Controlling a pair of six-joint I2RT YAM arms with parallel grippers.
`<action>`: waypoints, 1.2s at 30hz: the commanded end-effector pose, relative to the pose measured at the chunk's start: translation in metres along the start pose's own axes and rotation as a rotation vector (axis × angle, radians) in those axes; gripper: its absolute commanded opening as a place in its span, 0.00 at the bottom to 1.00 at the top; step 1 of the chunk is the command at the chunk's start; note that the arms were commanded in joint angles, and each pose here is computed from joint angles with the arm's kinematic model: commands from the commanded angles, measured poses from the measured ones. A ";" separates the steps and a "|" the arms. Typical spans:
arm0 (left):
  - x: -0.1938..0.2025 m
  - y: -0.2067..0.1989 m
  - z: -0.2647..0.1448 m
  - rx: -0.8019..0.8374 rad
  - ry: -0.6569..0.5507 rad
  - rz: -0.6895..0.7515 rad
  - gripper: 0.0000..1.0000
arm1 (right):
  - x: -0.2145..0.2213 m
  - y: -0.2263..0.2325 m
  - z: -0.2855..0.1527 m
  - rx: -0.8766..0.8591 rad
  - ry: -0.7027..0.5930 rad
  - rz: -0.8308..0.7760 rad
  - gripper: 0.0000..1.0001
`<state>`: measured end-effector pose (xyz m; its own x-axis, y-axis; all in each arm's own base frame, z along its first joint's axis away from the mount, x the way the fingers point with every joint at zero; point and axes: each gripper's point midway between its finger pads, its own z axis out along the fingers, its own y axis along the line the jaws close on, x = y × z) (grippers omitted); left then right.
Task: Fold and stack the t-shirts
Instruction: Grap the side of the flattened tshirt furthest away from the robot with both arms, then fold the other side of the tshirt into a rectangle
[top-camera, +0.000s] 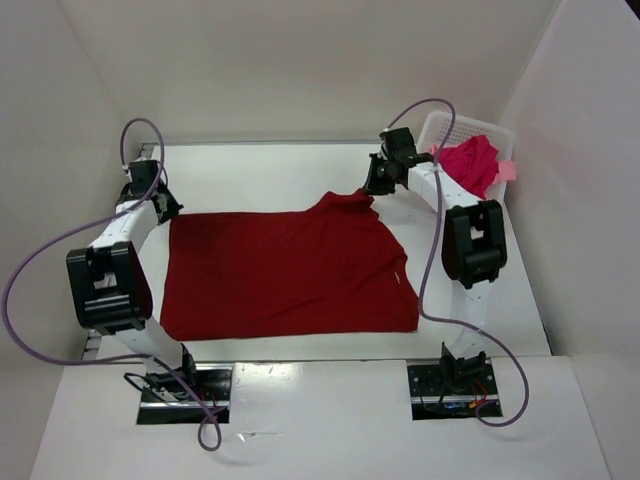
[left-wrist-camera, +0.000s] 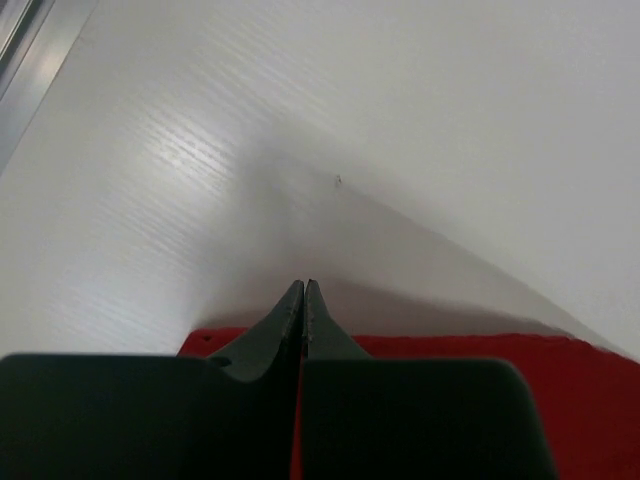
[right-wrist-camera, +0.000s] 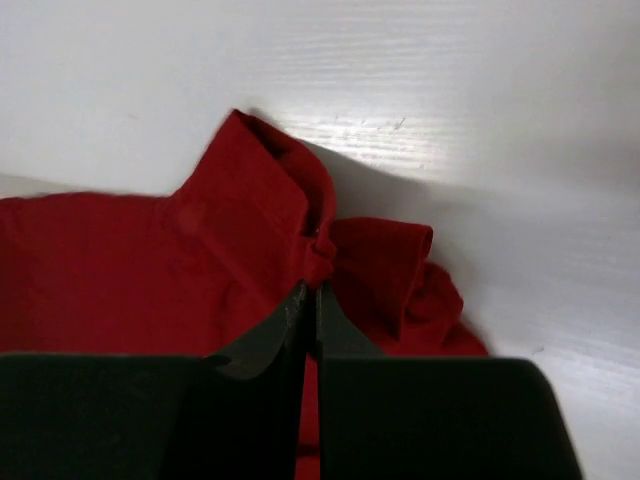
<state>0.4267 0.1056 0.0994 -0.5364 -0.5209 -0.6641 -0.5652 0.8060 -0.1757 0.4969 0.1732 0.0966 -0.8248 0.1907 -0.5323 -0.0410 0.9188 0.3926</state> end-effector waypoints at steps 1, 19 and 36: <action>-0.002 0.003 -0.019 0.035 -0.028 -0.020 0.00 | -0.017 0.016 -0.045 -0.052 -0.105 -0.005 0.08; 0.047 0.039 -0.059 -0.017 0.079 0.012 0.00 | 0.111 -0.032 -0.164 0.010 -0.075 0.306 0.08; 0.078 0.071 -0.060 -0.156 0.158 0.054 0.00 | 0.201 -0.040 -0.197 0.005 0.036 0.623 0.10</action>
<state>0.3191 0.0973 0.0827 -0.6338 -0.5394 -0.5544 -0.6053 0.7921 -0.0786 0.2331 0.1069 0.1228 -0.7276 0.6499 -0.2196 0.4041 0.6648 0.6283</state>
